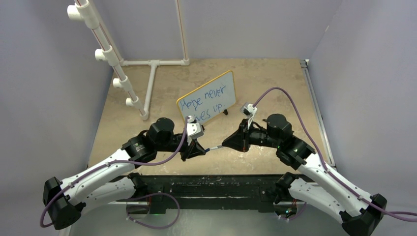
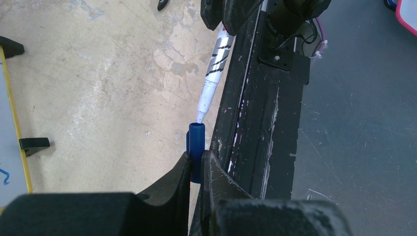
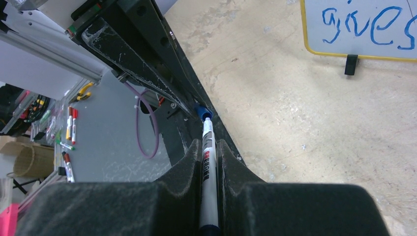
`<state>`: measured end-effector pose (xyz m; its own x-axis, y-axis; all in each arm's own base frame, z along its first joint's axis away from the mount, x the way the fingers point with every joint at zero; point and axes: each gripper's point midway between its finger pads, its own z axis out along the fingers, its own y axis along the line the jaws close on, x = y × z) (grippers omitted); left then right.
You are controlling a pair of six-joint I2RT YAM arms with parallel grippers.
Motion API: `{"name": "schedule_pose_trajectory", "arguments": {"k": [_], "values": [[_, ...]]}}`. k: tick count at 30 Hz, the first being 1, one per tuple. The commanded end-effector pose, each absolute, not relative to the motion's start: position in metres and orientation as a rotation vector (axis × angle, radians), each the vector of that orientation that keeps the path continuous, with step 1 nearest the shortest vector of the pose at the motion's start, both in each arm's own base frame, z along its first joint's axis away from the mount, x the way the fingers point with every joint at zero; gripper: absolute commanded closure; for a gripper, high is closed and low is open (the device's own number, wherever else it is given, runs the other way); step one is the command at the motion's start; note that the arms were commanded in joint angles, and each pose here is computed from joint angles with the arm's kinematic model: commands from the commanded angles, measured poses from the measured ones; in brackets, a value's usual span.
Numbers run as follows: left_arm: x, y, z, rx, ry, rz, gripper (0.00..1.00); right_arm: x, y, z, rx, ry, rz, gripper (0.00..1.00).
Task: Write a sentence on the whiteboard
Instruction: Close the pen cap.
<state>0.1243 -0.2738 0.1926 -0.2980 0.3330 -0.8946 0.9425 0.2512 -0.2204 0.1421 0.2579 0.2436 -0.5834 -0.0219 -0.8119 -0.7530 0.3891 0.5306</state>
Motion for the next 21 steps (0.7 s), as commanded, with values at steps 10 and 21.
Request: {"name": "schedule_pose_trajectory", "arguments": {"k": [10, 21], "values": [[0.1204, -0.278, 0.2064, 1.198, 1.688, -1.064, 1.0, 0.1441, 0.2631, 0.2638, -0.684, 1.821, 1.279, 1.0], [0.1193, -0.2768, 0.2103, 1.194, 1.672, -1.065, 1.0, 0.1355, 0.2708, 0.2578, -0.765, 1.817, 1.343, 1.0]]}}
